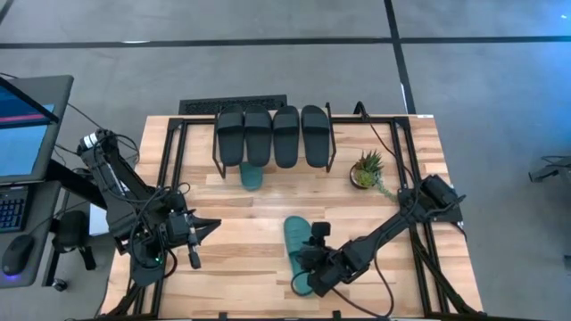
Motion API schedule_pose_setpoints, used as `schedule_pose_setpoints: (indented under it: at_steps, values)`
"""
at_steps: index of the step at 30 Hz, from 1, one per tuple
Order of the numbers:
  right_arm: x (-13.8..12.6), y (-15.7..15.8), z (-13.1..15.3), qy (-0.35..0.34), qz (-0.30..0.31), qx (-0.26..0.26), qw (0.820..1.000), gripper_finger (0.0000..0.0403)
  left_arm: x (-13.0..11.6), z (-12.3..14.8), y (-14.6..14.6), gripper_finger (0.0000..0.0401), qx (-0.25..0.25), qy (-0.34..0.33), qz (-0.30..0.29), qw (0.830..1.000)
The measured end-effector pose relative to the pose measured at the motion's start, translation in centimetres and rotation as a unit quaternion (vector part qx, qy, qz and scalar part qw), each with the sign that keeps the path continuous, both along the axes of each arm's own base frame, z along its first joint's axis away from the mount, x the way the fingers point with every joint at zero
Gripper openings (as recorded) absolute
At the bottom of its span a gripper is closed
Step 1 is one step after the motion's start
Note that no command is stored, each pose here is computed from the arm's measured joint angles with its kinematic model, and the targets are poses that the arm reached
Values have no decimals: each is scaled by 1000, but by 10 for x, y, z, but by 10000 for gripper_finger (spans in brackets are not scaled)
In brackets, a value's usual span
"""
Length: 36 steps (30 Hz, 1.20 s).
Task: Pick and place slides into the shelf
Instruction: Put the green slide under the shelf
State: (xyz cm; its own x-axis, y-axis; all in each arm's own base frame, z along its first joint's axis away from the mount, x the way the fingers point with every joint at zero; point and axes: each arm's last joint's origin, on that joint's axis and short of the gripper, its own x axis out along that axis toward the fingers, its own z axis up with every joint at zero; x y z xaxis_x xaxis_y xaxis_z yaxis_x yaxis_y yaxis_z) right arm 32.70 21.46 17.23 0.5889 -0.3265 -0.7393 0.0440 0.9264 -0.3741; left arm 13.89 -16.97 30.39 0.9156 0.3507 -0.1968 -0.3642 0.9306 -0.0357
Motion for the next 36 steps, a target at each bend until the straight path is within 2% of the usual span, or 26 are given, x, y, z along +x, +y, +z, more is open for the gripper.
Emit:
schedule_pose_setpoints:
  at_steps: [7,15,24,29,36]
  values:
    - [3,-4,0,-2,-3,1,1000,130,0,0,0,14,0,0,0,1000]
    - [2,1,0,10,32,-4,999,130,0,-1,1,14,3,3,0,1000]
    - [7,-6,1,8,22,-3,1000,129,-1,-1,1,14,2,4,1,1000]
    - [10,-5,-15,39,51,-8,998,125,-1,-1,1,14,-3,3,1,1000]
    - [14,-6,-13,11,13,-19,1000,117,-2,-2,-1,14,-5,3,-4,1000]
